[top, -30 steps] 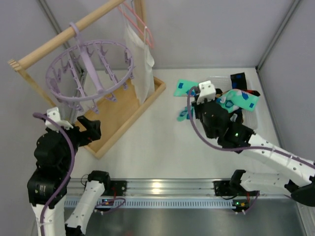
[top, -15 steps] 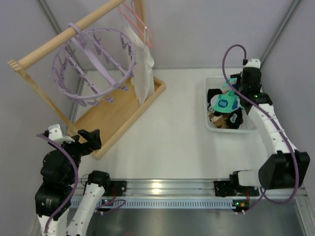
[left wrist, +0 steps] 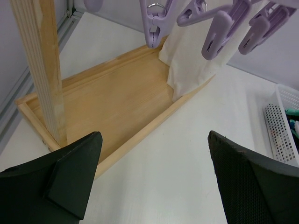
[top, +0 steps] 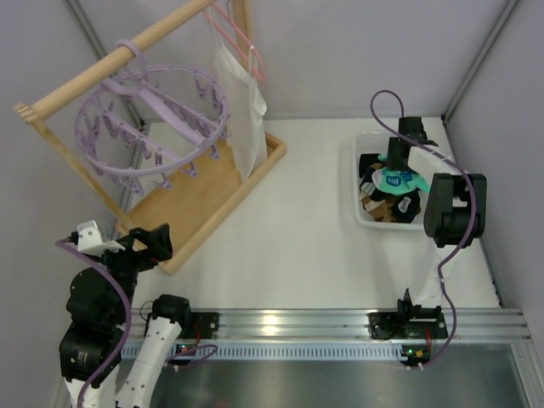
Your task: Remove the socks clipped to the hanger
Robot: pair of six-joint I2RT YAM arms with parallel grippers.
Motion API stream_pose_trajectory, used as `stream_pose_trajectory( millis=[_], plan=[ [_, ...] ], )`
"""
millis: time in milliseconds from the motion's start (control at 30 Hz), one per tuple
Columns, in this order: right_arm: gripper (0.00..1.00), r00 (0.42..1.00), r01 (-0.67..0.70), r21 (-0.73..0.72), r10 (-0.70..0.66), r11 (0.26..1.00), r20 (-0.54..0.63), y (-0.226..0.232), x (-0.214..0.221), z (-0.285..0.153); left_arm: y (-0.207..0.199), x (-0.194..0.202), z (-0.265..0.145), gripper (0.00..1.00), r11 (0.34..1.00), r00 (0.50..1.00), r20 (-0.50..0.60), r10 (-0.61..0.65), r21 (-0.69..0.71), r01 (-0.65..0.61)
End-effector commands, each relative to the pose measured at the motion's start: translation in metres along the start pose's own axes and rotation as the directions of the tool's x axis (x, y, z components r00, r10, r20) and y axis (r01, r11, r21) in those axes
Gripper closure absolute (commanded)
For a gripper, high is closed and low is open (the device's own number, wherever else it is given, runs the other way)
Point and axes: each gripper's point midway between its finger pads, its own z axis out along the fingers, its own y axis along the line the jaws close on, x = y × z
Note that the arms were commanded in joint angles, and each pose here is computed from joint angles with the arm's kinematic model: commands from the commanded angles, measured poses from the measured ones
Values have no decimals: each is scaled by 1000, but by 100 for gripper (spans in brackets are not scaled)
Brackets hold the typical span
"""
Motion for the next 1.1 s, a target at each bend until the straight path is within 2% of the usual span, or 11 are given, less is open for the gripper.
stream_pose_trajectory(
  millis=[0, 167, 267, 367, 567, 733, 800, 1067],
  plan=[
    [44, 986, -8, -42, 1, 999, -166, -2, 38, 14, -8, -15, -3, 2, 999, 998, 62, -20, 39, 17],
    [43, 987, 56, -106, -72, 993, -147, 5, 34, 13, -8, -15, -4, 2, 999, 998, 65, -20, 47, 17],
    [43, 987, 115, -211, -135, 971, -83, 18, 16, 2, -8, -16, -5, 2, 999, 997, 68, -21, 47, 17],
    [43, 976, 147, -312, -189, 939, -109, 33, 17, -1, -8, -17, -7, 2, 999, 997, 76, -23, 48, 19],
    [39, 981, 130, -335, -169, 933, -90, 41, 14, -6, -7, -17, -7, 2, 999, 997, 75, -25, 45, 22],
    [21, 994, 88, -230, -100, 969, -40, 21, -16, -31, -5, -16, -2, 2, 999, 997, 69, -23, 26, 22],
    [1, 998, 57, -215, -58, 975, 4, 14, -32, -51, -5, -16, -1, 2, 1000, 998, 67, -19, 20, 18],
    [1, 989, 21, -213, 11, 977, 150, -2, -76, -126, -4, -20, 0, 2, 1000, 998, 66, -12, 2, 12]
  ],
)
